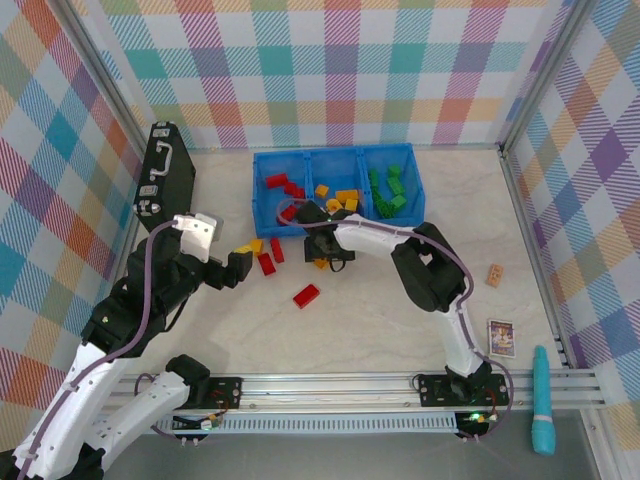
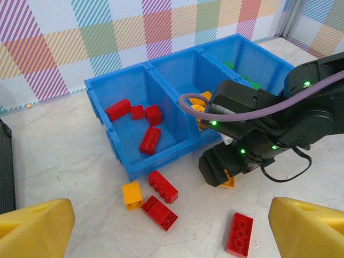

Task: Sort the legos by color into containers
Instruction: Pick up the lego from the center of the table.

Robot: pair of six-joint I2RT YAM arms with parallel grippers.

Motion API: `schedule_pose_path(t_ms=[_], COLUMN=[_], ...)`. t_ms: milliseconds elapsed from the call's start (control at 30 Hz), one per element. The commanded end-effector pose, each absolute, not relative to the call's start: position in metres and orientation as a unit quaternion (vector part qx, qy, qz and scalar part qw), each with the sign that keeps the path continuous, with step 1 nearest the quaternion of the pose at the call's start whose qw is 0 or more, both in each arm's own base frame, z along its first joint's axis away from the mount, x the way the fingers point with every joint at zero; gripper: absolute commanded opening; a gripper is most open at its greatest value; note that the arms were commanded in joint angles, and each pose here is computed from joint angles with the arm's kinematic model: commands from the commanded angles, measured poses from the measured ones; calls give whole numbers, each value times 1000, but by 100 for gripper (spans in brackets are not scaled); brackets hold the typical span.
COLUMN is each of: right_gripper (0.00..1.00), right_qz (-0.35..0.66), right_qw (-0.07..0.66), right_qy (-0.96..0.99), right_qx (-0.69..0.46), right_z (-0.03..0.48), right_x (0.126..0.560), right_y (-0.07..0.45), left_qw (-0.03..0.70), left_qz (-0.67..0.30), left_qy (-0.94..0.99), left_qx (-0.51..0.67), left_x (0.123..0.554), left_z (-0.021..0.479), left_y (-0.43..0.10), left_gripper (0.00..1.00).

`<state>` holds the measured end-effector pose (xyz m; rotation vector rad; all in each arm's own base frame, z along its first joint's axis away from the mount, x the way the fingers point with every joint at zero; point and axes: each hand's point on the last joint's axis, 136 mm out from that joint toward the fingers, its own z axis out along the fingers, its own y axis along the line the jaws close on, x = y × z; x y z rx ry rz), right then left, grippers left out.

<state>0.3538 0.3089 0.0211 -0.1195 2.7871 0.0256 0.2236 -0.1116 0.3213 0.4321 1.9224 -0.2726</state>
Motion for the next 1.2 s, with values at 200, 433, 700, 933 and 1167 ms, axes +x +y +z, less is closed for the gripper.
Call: schedule_pose_path(t_ms=[200, 433, 700, 933, 1167], right_gripper=[73, 54, 32, 31, 33], right_qz=[-9, -13, -17, -24, 4], right_qw=[86, 83, 89, 149, 241], right_qy=[995, 995, 992, 980, 959], right_qx=[-41, -56, -86, -127, -150], right_z=[0, -5, 12, 78, 142], right_x=[306, 311, 311, 330, 390], right_y=[287, 293, 288, 272, 269], left_qw=[557, 558, 562, 561, 550], left_qz=[-129, -129, -128, -124, -116], left_qy=[799, 798, 796, 798, 806], left_qx=[185, 185, 183, 183, 187], left_x=[221, 220, 219, 219, 223], left_z=[328, 329, 330, 329, 323], left_y=[-116, -115, -113, -112, -113], left_gripper=[93, 93, 93, 93, 93])
